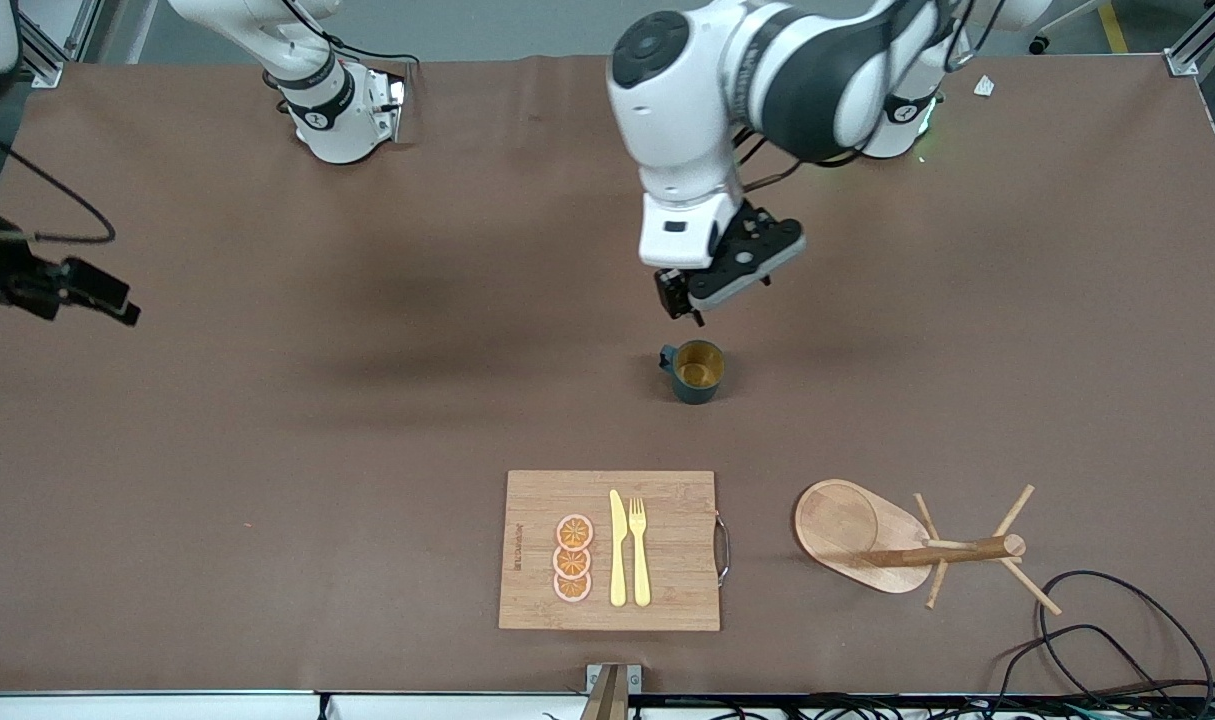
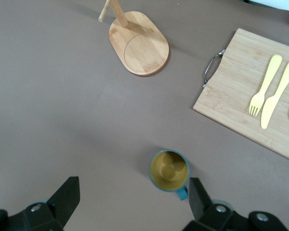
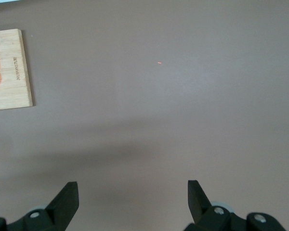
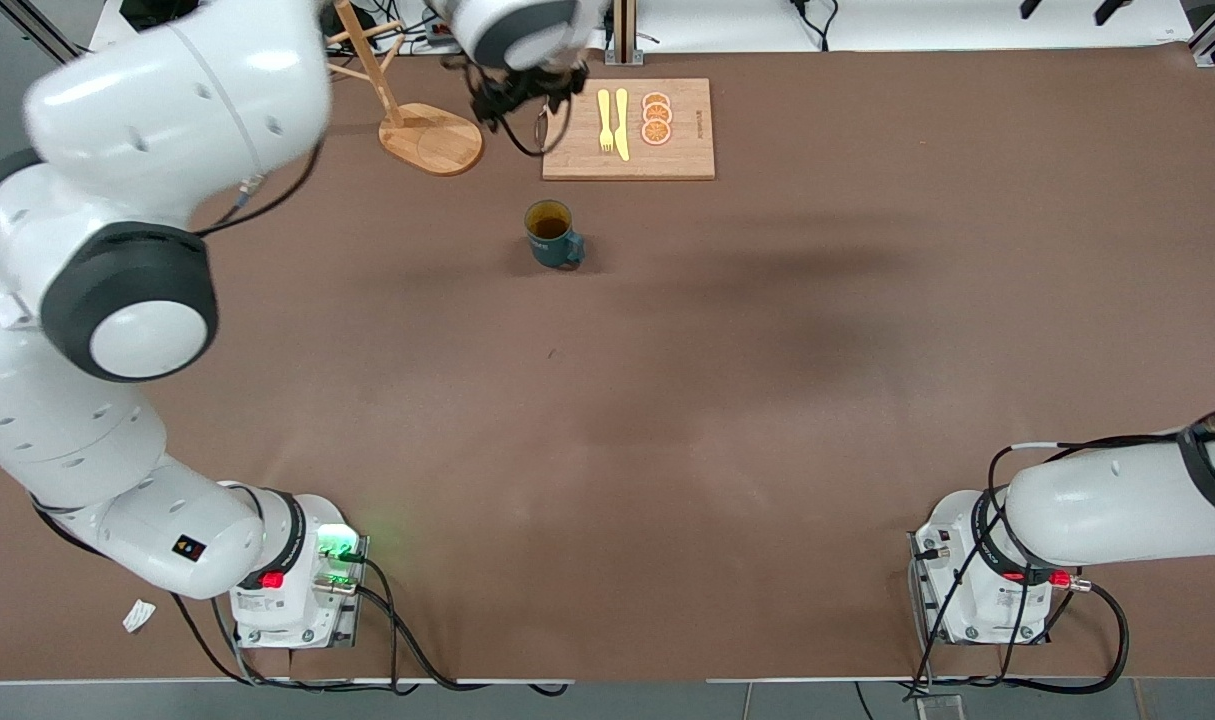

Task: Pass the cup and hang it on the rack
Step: 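Lower the left gripper onto the mug handle and grasp it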

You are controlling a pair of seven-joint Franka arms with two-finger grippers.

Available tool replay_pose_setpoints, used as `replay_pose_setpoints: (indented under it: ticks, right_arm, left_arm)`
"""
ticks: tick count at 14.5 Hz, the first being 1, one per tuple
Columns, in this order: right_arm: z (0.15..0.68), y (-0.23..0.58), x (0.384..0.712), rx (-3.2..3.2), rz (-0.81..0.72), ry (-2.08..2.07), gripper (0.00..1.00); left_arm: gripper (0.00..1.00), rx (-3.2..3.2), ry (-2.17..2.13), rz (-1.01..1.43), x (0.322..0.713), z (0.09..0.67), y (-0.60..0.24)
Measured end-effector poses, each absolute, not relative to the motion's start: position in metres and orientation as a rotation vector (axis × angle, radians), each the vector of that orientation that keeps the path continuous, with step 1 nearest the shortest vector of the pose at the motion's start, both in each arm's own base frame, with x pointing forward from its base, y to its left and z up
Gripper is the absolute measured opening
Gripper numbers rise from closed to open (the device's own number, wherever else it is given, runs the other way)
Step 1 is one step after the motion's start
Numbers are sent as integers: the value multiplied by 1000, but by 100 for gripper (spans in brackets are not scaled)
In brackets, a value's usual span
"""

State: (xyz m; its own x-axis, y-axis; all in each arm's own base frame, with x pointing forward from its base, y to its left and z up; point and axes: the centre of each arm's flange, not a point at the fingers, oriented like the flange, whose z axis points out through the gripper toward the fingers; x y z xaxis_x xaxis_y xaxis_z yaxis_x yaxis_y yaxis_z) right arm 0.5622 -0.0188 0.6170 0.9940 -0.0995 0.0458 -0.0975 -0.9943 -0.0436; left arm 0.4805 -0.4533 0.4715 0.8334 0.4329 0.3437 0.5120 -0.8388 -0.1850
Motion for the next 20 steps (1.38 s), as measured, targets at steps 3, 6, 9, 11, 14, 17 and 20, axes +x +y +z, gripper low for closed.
replay_pose_setpoints:
  ticks: [3, 6, 9, 11, 14, 17, 20]
  right_arm:
    - [639, -17, 539, -3112, -97, 131, 100]
    - [663, -17, 538, -3111, -167, 133, 100]
    - [660, -17, 540, -3112, -152, 133, 100]
    - [657, -17, 542, -3114, -144, 132, 100]
    - [658, -16, 542, -3114, -147, 129, 100]
    - [660, -14, 542, -3114, -152, 123, 100]
    - [661, -13, 542, -3114, -150, 121, 100]
  left_arm:
    - [100, -2631, -827, -560, 453, 409, -499]
    - [92, -2540, -867, -670, 424, 332, -534]
    - [88, -2466, -941, -749, 404, 274, -550]
    - [86, -2422, -992, -787, 394, 240, -554]
    - [76, -2357, -1090, -825, 390, 202, -555]
    - [73, -2311, -1135, -854, 397, 179, -553]
    - [72, -2281, -1136, -864, 405, 163, -546]
